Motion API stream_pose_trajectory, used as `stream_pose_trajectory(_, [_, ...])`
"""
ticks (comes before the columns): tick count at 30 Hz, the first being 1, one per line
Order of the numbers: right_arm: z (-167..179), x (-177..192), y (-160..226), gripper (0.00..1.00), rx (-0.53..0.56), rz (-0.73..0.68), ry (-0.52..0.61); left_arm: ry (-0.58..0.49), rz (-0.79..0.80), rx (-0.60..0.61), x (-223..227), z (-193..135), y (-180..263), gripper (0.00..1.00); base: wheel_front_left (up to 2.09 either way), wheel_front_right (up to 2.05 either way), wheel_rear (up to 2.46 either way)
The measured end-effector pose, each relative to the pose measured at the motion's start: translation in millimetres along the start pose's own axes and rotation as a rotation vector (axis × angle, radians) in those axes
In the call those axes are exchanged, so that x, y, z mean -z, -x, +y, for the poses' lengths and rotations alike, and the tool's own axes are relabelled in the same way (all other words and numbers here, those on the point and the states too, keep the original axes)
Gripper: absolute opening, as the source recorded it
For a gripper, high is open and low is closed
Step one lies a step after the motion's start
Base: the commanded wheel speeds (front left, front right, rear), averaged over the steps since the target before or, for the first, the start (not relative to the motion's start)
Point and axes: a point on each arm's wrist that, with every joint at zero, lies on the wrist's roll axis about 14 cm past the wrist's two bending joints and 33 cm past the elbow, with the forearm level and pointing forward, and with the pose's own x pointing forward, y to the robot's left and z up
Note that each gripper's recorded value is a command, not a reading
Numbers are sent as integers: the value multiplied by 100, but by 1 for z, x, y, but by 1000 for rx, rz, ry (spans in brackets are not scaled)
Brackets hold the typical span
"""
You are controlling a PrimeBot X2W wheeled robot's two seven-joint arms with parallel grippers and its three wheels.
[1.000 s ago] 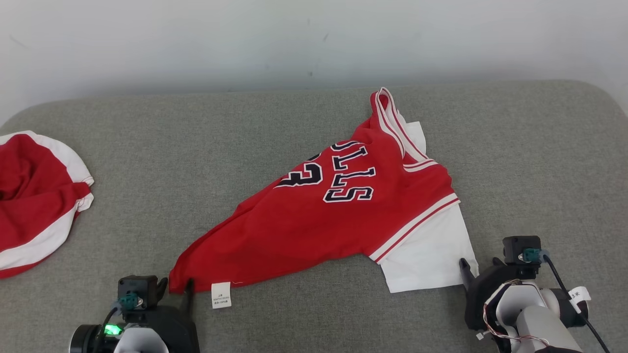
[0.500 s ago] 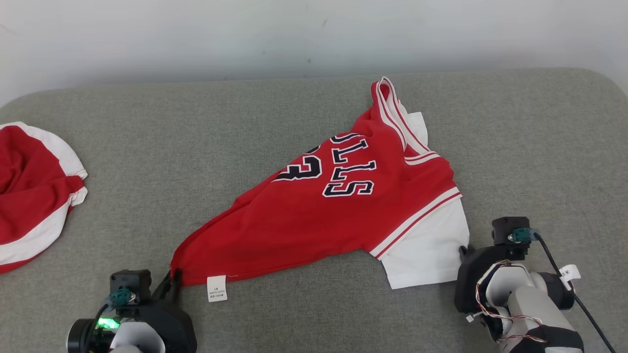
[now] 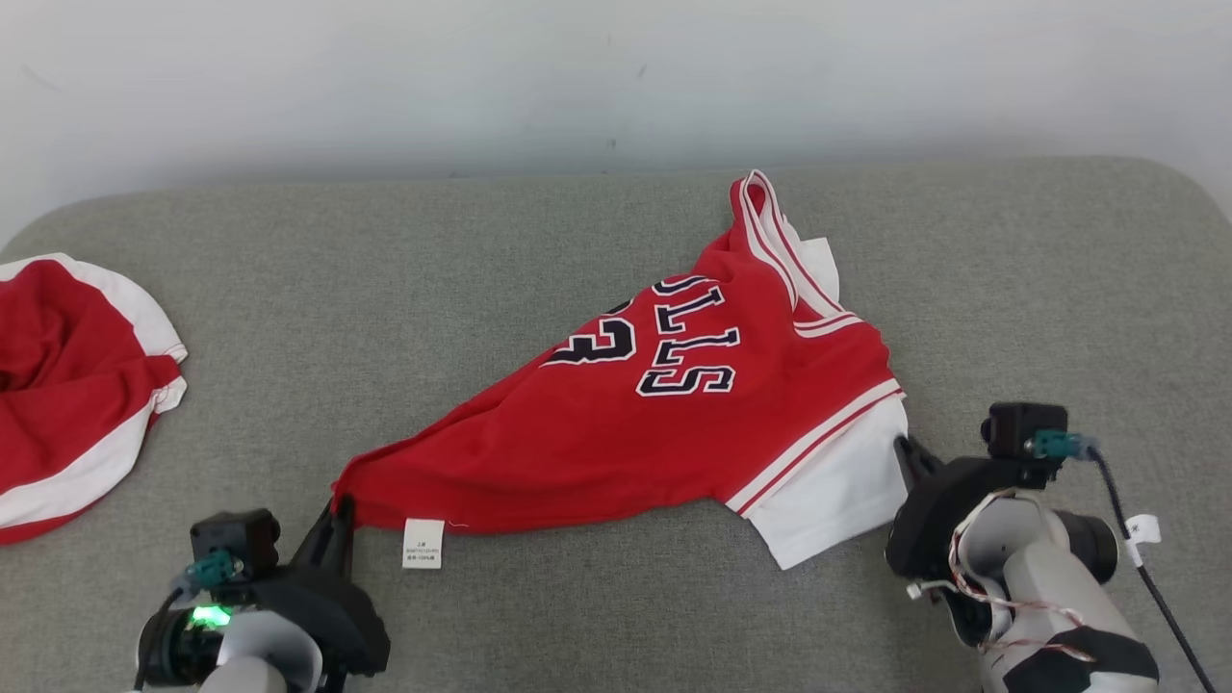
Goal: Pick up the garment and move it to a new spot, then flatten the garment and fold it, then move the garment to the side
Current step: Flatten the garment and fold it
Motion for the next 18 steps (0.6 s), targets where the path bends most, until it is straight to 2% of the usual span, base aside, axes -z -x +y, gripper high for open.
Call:
stream_pose_trajectory(3, [9, -29, 2, 0, -37, -93, -94, 73, -37, 14, -15, -7, -3, 0, 0, 0, 0])
stream_pose_trajectory(8, [21, -90, 3, 0, -134, -216, -325, 269, -77, 62, -49, -22, -21, 0, 0, 0, 0])
stream_pose_trajectory(15, [22, -197, 0, 0, -217, -383, -344, 417, -149, 196, -129, -50, -64, 0, 0, 0, 0])
stream_pose_trajectory(18, [26, -248, -3, 0, -239, -475, -335, 506, -184, 203, -166, -49, -88, 0, 0, 0, 0])
